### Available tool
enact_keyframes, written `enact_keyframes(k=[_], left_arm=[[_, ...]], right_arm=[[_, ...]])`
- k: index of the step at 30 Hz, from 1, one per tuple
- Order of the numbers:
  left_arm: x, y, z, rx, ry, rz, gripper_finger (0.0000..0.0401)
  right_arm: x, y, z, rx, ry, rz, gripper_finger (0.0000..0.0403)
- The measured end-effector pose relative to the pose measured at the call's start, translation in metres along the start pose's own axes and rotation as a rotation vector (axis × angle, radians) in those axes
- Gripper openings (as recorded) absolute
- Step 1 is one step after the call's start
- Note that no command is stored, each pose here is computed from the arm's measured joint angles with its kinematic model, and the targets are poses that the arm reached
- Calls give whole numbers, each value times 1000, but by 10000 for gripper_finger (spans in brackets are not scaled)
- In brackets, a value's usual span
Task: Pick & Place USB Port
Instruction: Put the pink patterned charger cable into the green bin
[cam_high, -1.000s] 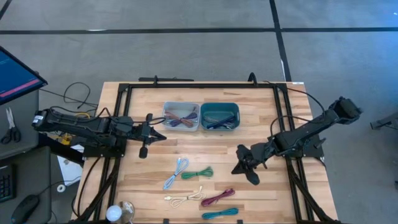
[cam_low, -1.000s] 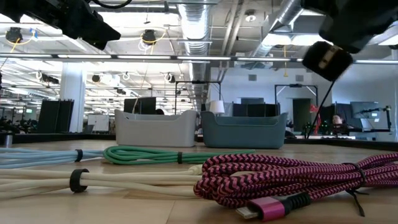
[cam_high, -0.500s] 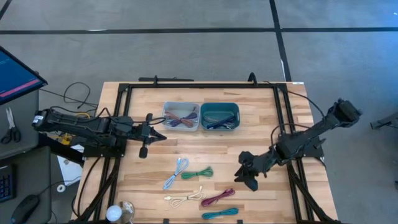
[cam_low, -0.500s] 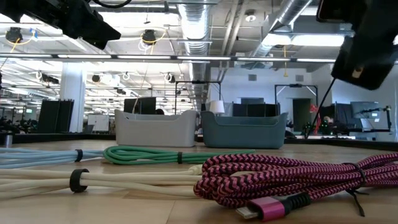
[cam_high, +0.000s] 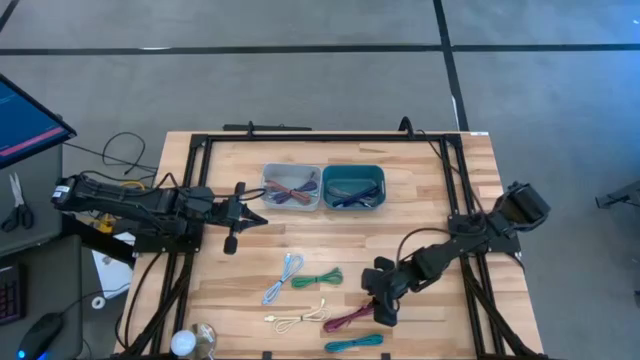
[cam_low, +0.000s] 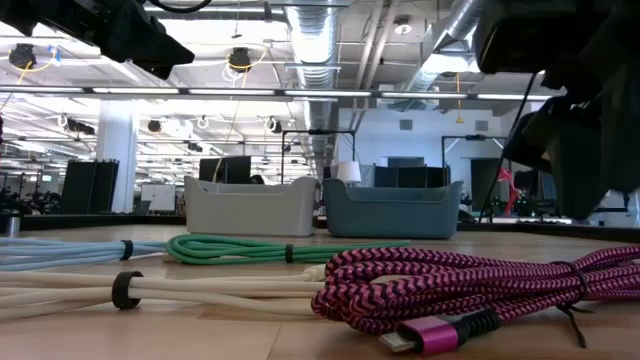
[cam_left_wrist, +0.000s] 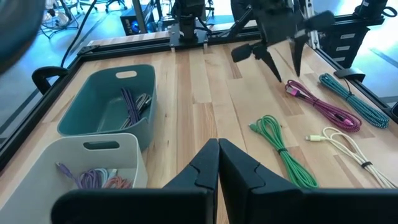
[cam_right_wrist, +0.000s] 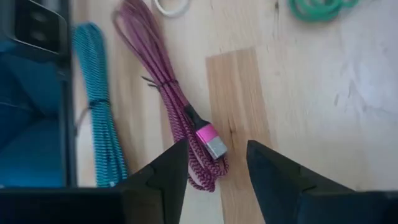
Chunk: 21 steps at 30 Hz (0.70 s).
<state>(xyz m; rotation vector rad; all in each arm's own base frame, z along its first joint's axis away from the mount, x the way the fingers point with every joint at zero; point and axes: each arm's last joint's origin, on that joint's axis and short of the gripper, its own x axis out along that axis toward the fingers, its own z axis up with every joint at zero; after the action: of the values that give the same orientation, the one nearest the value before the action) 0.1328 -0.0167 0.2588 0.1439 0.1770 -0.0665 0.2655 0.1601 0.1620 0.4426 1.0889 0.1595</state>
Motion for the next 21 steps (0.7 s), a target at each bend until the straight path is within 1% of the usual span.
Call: enact_keyframes(k=[2, 5, 8, 17, 19, 21], left_arm=[[0, 0, 0, 0, 1, 0, 11], [0, 0, 0, 0, 2, 0, 11], [0, 0, 0, 0, 5, -1, 11], [3, -1, -3, 2, 30, -3, 11], [4, -1, -3, 2, 32, -4, 11], [5, -1, -4, 3, 43, -5, 11]], right_arm=[[4, 4, 2, -2, 53, -26, 149], [12, 9, 5, 4, 146, -12, 143], [20, 14, 6, 5, 206, -24, 142], [41, 12, 4, 13, 259, -69, 150], [44, 9, 3, 20, 276, -69, 141], [43, 9, 4, 19, 272, -72, 122]])
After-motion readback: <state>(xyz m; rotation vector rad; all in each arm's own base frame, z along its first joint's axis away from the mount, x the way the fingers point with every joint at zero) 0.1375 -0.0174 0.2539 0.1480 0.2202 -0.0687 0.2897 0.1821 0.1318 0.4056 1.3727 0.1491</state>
